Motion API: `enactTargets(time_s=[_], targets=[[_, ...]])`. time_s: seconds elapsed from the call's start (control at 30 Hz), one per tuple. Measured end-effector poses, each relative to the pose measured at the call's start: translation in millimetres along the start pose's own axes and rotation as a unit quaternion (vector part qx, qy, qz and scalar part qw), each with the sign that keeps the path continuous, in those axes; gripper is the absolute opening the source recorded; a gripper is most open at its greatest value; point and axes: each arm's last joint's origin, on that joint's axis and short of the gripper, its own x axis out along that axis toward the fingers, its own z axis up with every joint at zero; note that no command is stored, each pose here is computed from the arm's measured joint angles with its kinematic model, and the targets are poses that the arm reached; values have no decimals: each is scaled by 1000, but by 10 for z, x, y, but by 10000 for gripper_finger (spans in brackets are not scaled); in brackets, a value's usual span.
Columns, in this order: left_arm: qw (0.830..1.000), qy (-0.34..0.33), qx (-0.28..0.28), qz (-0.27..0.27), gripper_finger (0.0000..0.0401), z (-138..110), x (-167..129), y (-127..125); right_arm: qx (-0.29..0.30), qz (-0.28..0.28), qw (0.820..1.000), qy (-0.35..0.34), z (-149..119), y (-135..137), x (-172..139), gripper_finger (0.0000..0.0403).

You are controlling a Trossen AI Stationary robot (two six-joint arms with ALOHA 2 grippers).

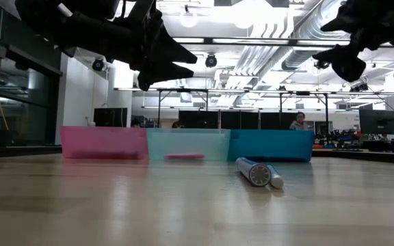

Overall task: Pick & Place Markers
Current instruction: Put the purple marker into the red bin

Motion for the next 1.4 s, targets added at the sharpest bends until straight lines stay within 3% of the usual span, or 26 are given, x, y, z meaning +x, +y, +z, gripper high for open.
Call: enactTargets(time_s=[0.23, 0.53, 0.73, 1.1, 1.4], targets=[[1000, 6, 1, 2, 193, -11, 1, 4, -25, -79, 993, 82, 78, 220, 178, 250], [1000, 8, 1, 3, 193, -15, 1, 5, 58, -209, 962, 169, 129, 559, 515, 250], [1000, 9, 1, 3, 193, -16, 1, 5, 102, -249, 946, 178, 124, 751, 854, 250], [1000, 8, 1, 3, 193, -15, 1, 5, 170, -306, 914, 205, -121, 941, 1377, 250], [1000, 8, 1, 3, 193, -15, 1, 5, 183, -329, 908, 182, -245, 1176, 1662, 250]])
